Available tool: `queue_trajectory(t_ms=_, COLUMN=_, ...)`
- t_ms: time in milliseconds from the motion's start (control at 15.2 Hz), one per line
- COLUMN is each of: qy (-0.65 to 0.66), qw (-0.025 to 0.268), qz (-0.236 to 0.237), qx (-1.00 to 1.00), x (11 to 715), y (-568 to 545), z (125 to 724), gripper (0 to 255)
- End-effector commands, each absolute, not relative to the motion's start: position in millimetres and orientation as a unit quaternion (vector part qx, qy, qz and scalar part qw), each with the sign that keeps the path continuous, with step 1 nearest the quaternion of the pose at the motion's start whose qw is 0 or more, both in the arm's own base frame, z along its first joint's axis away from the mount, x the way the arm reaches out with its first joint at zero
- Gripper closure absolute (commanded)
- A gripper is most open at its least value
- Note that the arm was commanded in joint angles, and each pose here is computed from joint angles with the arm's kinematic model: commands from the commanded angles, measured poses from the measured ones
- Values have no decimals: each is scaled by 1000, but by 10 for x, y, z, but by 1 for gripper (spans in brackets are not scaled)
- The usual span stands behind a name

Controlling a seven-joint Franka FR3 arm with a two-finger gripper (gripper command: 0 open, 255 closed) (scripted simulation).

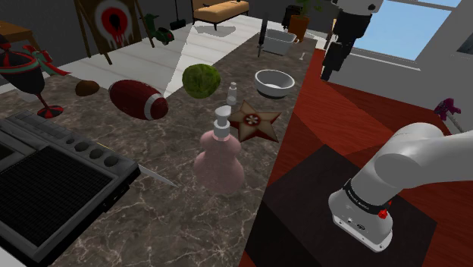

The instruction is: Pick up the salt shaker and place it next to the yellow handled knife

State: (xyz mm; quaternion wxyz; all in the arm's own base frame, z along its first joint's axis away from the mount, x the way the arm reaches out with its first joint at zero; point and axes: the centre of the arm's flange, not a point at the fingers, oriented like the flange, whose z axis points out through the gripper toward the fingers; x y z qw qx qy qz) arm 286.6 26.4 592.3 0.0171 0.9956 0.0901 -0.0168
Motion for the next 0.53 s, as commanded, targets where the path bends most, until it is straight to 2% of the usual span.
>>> queue_trajectory(t_ms=0, qy=90, qw=17, qz=-17, qx=996, x=2866, y=264, z=5923, gripper=0)
queue_trajectory(t_ms=462, qy=81, qw=12, qz=-35, qx=996, x=3766, y=358, z=5558, gripper=0)
